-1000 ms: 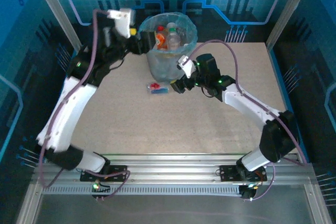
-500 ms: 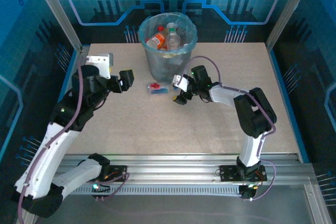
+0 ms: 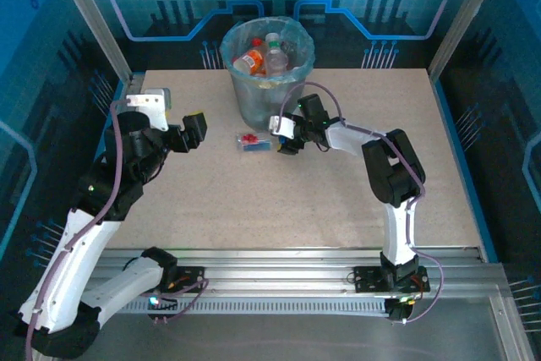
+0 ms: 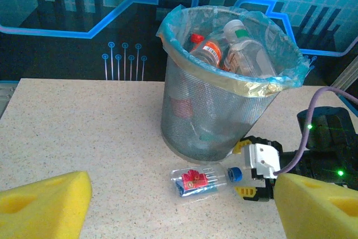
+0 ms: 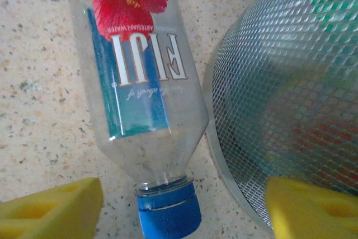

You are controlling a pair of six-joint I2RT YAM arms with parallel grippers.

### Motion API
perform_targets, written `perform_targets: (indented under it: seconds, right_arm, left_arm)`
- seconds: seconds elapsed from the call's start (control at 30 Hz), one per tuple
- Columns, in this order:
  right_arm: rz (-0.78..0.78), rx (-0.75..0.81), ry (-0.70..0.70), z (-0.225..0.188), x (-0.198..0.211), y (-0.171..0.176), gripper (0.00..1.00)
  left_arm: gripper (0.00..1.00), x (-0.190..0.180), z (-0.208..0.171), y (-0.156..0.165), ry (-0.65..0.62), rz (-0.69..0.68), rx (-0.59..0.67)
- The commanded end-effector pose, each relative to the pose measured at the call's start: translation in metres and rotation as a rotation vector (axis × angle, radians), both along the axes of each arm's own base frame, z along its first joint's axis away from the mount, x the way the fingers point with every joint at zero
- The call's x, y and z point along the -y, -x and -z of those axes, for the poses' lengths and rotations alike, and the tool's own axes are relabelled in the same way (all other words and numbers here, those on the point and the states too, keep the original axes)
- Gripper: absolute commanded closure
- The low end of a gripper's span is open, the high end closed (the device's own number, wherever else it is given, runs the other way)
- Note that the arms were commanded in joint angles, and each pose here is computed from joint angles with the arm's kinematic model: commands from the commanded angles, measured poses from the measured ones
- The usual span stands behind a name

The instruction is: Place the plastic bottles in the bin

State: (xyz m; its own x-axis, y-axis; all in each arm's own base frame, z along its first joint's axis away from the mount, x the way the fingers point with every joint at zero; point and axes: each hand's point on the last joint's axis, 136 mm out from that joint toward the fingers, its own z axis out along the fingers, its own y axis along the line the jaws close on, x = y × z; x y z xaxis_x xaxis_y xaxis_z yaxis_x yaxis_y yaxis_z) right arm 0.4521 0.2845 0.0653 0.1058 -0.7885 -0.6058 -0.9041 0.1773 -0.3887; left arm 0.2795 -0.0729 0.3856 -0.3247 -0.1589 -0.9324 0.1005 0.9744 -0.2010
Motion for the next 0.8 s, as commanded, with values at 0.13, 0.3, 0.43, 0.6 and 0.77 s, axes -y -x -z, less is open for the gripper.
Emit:
perform_targets:
  seconds: [0.13,0.3,0.43,0.6,0.77]
  right_arm:
    - [-0.041,-0.084,0.068,0.03,0.005,0.011,0.31]
    - [-0.048,-0.101,0.098,0.035,0.007,0.015,0.46]
    - [-0.049,-0.084,0.094,0.025,0.006,0.019,0.6]
    - [-0.053,-0.075,0.09,0.005,0.004,0.027,0.76]
    - [-0.051,-0.055,0.074,-0.012,0.004,0.042,0.79]
  left_arm:
    - [0.14,-0.007,0.002,0.002,-0.02,-0.025,0.001]
    - [0.14,-0.008,0.003,0.002,-0.022,-0.027,-0.003]
    - [0.14,-0.008,0.0,0.002,-0.018,-0.028,0.004]
    - [0.14,-0.008,-0.006,0.003,-0.009,-0.028,0.02]
    - [0.14,-0.007,-0.007,0.0,0.005,-0.03,0.031]
